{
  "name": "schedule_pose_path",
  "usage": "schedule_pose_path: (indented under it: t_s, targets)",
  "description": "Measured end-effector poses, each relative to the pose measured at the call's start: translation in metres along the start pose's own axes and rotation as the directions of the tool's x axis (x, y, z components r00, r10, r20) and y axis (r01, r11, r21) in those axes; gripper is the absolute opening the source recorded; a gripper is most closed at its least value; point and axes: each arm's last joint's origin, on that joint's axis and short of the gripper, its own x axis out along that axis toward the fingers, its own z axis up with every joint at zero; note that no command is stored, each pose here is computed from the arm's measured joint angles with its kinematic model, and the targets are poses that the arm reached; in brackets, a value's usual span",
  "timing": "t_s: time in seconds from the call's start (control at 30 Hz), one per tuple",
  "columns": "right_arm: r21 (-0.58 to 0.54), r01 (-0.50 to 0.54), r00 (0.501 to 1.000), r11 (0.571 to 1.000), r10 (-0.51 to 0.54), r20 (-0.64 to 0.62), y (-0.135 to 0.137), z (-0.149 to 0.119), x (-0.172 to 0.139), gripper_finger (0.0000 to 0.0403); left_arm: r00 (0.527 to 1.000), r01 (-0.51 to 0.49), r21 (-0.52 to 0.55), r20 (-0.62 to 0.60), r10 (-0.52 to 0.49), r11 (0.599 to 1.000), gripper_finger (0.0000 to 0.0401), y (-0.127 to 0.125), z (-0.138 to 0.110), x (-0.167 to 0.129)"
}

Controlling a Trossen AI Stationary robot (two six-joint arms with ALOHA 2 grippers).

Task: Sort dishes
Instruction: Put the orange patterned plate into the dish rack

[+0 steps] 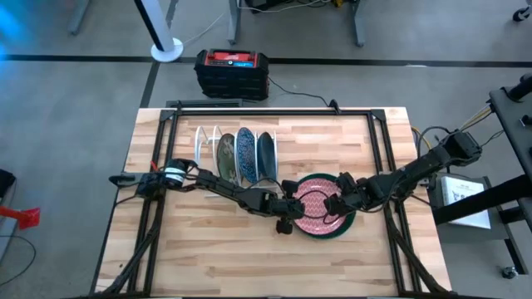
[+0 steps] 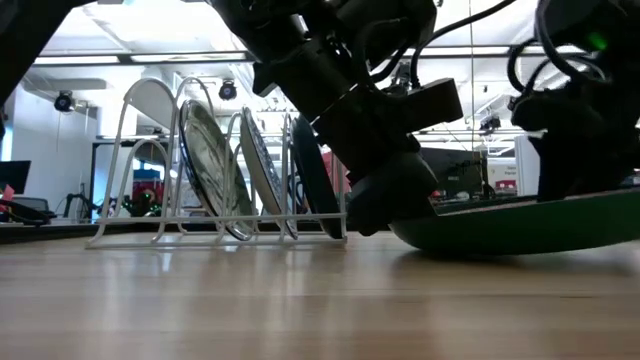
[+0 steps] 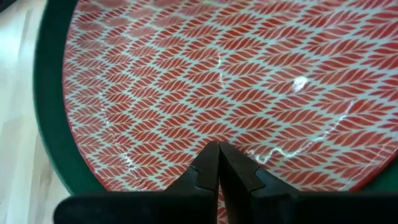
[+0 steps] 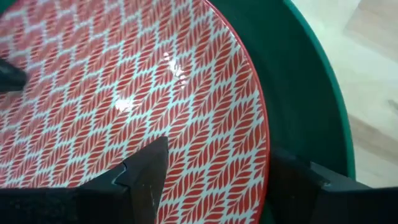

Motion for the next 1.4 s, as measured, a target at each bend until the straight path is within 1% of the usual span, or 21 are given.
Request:
schedule_pose_path:
  t_s: [0.13,0.3,0.43,0.53,0.7,0.77,1.0,1.17,1.3,1.4]
  targets:
    - [0.049,-0.022,1.0,0.999,0.022,-0.009,-0.01,-0.011,0.012,0.0213,1.0,-0.003,-0.02,0.009,0.003,1.0,0.0,0.002,0.001,0.001]
    - [0.081,-0.135,0.99,0.987,0.131,0.059,-0.016,-0.022,0.026,0.0204,1.0,0.0,-0.018,-0.008,0.0,1.0,0.0,0.003,-0.002,0.001]
    - [0.113,-0.168,0.981,0.979,0.155,0.12,-0.02,-0.029,0.029,0.019,1.0,-0.004,-0.017,-0.009,0.004,1.0,0.0,0.003,-0.002,0.002]
    - [0.11,-0.166,0.978,0.98,0.15,0.143,-0.021,-0.031,0.029,0.0157,1.0,-0.005,-0.018,-0.004,0.005,1.0,0.0,0.003,-0.002,0.002]
    - [0.132,-0.173,0.97,0.976,0.146,0.194,-0.023,-0.033,0.029,0.0074,1.0,-0.008,-0.017,0.002,0.008,1.0,0.0,0.003,-0.001,0.001]
    - [0.135,-0.175,0.967,0.975,0.145,0.208,-0.024,-0.033,0.03,0.0053,1.0,-0.008,-0.017,0.003,0.008,1.0,0.0,0.003,-0.001,0.001]
    - [0.077,-0.132,0.97,0.988,0.112,0.213,-0.026,-0.032,0.028,0.0037,1.0,-0.01,-0.02,0.021,0.01,1.0,0.0,0.003,0.001,0.001]
    - [0.011,-0.102,0.973,0.995,0.097,0.21,-0.024,-0.028,0.019,0.0007,0.999,-0.006,-0.015,0.04,0.007,1.0,0.0,0.006,0.004,-0.003]
    - [-0.03,-0.076,0.978,0.997,0.08,0.195,-0.021,-0.025,0.01,0.0001,0.999,-0.004,-0.02,0.054,0.005,1.0,0.0,0.007,0.007,-0.006]
    - [-0.05,-0.068,0.978,0.996,0.077,0.193,-0.018,-0.024,0.008,0.0004,0.997,-0.007,-0.03,0.07,0.009,1.0,0.0,0.008,0.009,-0.007]
